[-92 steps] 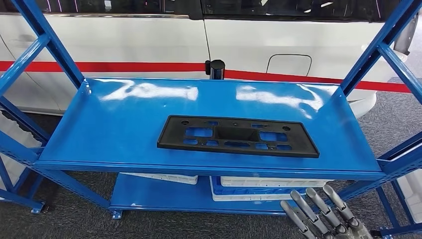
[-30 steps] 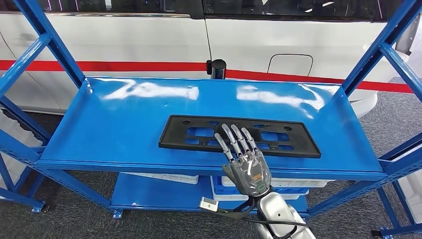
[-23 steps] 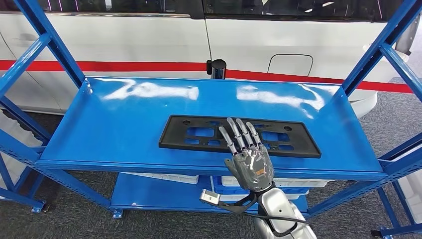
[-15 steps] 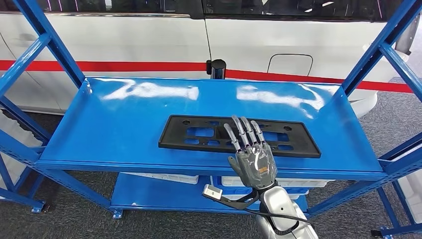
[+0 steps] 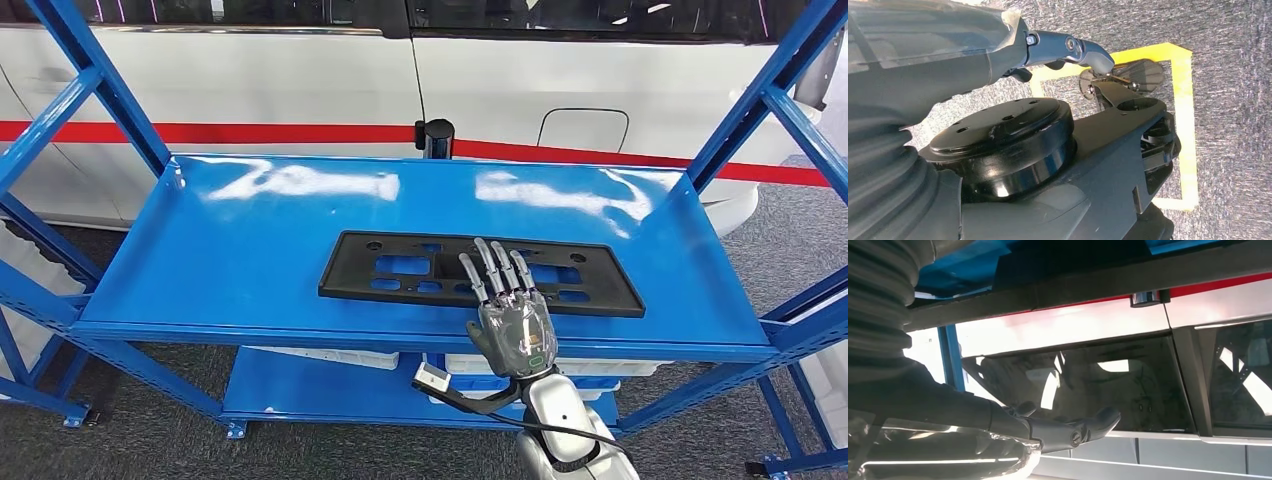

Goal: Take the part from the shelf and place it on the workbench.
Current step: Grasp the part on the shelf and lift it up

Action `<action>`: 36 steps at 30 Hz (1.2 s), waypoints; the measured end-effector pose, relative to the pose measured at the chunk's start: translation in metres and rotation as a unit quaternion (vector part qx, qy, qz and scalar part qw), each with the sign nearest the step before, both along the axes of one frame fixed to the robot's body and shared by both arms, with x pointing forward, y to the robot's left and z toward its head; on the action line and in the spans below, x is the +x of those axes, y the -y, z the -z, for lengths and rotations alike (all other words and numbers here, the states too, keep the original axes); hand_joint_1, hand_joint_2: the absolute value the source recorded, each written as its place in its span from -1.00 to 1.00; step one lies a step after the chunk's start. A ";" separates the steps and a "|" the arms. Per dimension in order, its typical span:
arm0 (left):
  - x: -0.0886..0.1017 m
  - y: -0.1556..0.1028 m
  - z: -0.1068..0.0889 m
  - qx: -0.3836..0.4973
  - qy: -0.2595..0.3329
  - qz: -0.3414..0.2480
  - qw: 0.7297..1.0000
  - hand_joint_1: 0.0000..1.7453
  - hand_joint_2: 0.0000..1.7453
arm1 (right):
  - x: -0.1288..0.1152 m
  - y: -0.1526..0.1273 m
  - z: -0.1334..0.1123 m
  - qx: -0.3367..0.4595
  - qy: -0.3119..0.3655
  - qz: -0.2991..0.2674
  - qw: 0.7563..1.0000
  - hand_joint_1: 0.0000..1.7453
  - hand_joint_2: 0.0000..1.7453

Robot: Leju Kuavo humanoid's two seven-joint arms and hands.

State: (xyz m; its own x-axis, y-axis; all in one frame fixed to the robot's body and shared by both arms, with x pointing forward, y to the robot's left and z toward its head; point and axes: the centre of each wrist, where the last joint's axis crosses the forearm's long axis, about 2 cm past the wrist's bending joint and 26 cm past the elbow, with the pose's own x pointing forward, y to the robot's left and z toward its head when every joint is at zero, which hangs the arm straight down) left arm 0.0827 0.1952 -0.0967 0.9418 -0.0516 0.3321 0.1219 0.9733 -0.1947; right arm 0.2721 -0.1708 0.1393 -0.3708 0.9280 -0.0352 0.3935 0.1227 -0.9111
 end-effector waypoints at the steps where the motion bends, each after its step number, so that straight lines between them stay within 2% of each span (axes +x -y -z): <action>1: 0.000 0.000 0.000 0.000 -0.001 0.000 1.000 -1.00 1.00 | 0.000 0.000 0.000 -0.001 -0.001 0.001 1.000 -1.00 1.00; 20: 0.001 0.000 0.000 0.000 -0.009 0.006 1.000 -1.00 1.00 | 0.034 -0.006 -0.005 -0.008 -0.015 0.016 1.000 -1.00 1.00; 24: 0.002 0.001 -0.001 -0.001 -0.011 0.002 1.000 -1.00 1.00 | 0.046 -0.013 -0.003 -0.007 -0.035 0.013 0.999 1.00 1.00; 29: 0.003 0.002 -0.001 -0.003 -0.010 0.000 1.000 -1.00 1.00 | 0.056 -0.020 0.005 -0.010 -0.071 0.003 0.997 1.00 1.00; 36: 0.004 0.002 -0.001 -0.004 -0.009 -0.002 1.000 -1.00 1.00 | 0.060 -0.024 0.010 -0.014 -0.087 0.001 0.996 1.00 1.00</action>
State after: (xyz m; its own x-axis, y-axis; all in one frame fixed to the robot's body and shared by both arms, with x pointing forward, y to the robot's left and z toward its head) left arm 0.0871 0.1927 -0.0954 0.9479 -0.0462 0.3151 0.1152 0.9722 -0.2039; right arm 0.3322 -0.1469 0.1295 -0.3725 0.9280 0.0031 0.2285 0.0950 -0.9689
